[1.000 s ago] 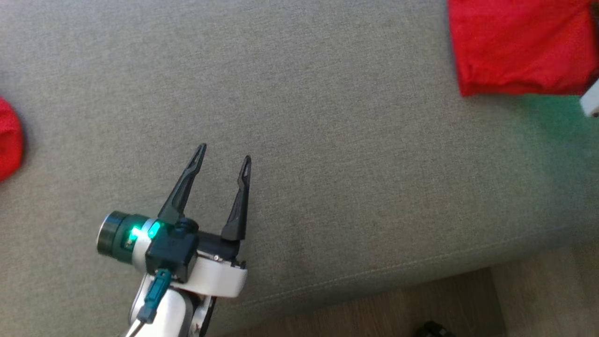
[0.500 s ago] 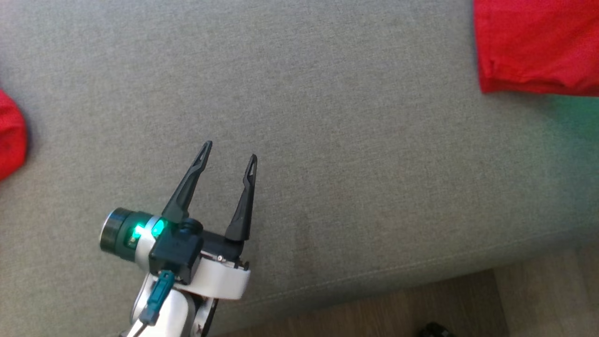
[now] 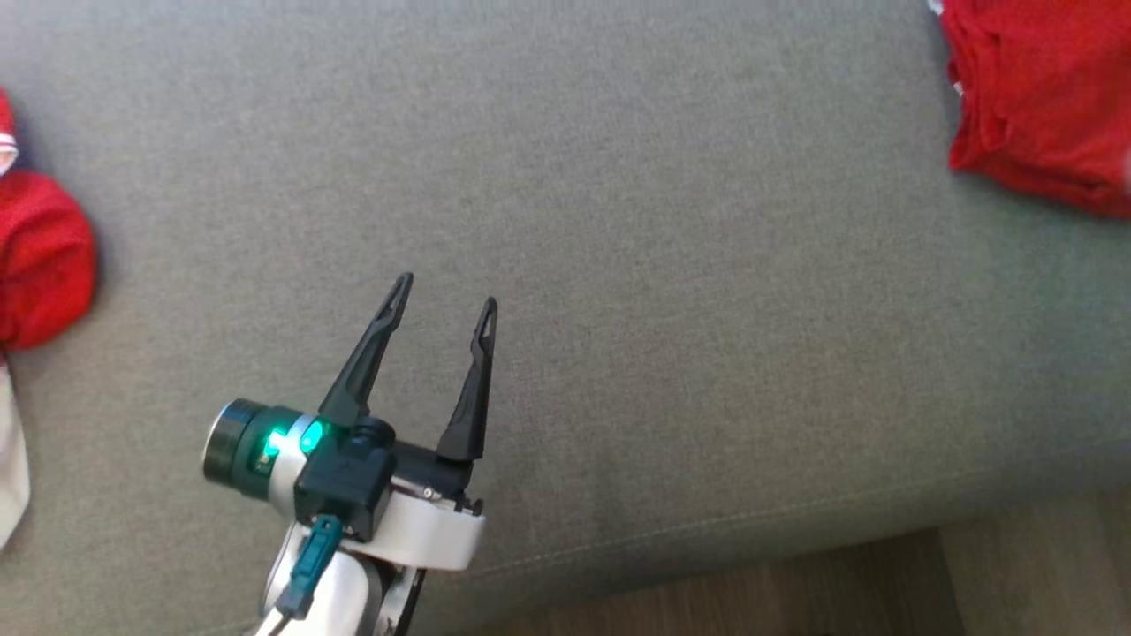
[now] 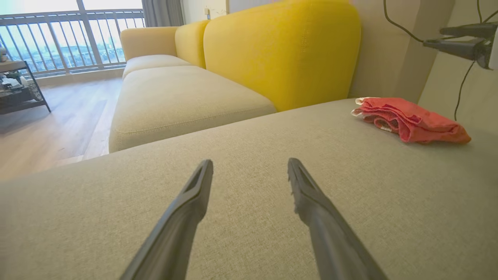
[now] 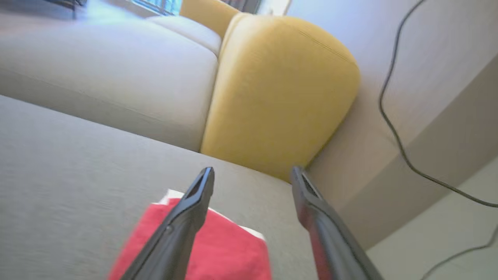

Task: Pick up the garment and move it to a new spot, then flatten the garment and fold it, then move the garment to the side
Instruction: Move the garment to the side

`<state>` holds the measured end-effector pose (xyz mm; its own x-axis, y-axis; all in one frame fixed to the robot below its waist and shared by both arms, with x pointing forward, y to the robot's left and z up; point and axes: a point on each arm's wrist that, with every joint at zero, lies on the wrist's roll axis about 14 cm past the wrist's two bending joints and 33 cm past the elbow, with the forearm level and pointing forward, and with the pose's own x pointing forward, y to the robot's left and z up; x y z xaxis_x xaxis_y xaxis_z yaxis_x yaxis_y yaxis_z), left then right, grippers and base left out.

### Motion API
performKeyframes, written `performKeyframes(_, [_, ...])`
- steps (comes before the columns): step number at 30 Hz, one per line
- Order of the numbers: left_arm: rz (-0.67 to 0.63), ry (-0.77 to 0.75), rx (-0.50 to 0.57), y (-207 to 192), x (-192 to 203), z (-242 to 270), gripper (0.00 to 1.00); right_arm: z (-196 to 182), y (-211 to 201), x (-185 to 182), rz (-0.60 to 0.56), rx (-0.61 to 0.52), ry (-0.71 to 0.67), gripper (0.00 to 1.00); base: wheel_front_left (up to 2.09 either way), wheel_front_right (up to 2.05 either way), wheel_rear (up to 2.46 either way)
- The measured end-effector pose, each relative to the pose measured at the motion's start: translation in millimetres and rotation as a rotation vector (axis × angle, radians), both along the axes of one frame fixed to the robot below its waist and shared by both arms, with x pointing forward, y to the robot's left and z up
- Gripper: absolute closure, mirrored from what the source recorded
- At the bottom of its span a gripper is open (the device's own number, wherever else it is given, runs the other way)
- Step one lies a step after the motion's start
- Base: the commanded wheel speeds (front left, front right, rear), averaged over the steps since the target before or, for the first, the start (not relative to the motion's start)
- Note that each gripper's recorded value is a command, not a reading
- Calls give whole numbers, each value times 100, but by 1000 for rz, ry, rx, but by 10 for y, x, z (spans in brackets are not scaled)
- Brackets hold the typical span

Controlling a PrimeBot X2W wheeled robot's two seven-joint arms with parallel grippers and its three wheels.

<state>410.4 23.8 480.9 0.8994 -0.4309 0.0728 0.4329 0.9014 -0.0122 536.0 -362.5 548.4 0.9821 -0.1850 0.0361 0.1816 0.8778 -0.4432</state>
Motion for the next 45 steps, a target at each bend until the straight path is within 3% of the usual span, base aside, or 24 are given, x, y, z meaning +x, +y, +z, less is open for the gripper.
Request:
performKeyframes(7, [107, -21, -40, 180, -66, 210, 0, -236, 1092, -318, 176, 182, -53, 0, 0, 0, 0])
performKeyframes(17, [338, -62, -75, 782, -322, 493, 0, -2, 1826, -958, 323, 407, -165, 0, 0, 0, 0])
performKeyframes(30, [450, -91, -22, 1174, -831, 538, 0, -286, 1964, -1697, 327, 496, -104, 0, 0, 0, 0])
performKeyframes(45, [449, -91, -1, 1246, -955, 505, 0, -336, 1947, -1840, 316, 525, -95, 0, 0, 0, 0])
